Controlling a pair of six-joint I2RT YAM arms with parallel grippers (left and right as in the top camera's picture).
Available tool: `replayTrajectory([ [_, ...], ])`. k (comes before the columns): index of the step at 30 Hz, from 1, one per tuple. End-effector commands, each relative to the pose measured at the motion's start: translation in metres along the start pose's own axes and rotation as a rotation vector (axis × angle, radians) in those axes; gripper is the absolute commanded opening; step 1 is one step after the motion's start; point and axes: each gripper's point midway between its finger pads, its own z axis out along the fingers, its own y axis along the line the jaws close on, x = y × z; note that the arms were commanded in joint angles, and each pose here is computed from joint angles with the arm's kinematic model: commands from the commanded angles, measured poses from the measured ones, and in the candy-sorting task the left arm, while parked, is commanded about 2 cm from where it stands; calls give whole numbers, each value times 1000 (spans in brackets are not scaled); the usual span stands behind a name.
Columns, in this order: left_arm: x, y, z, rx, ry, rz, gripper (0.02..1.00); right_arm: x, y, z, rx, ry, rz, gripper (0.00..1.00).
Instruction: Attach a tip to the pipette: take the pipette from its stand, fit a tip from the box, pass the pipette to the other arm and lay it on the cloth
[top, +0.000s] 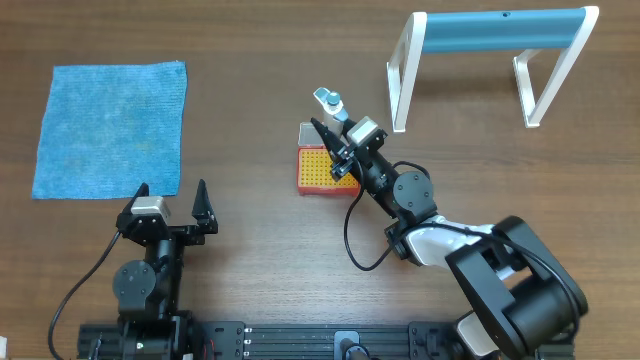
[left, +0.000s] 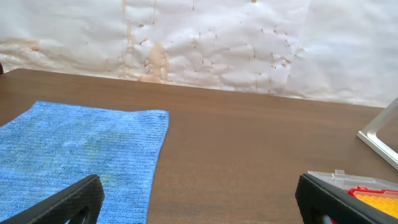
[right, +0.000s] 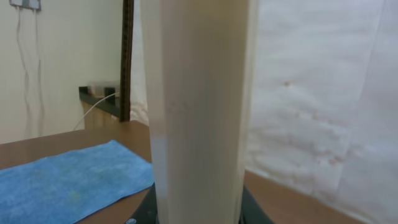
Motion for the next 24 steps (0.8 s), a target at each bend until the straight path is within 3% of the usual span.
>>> replayTrajectory([
  [1,1,2,0,-11,-1,9,998,11,7,12,-25,13,104,75],
  [24,1,2,0,-11,-1,9,998,48,7,7,-18,119,126,75],
])
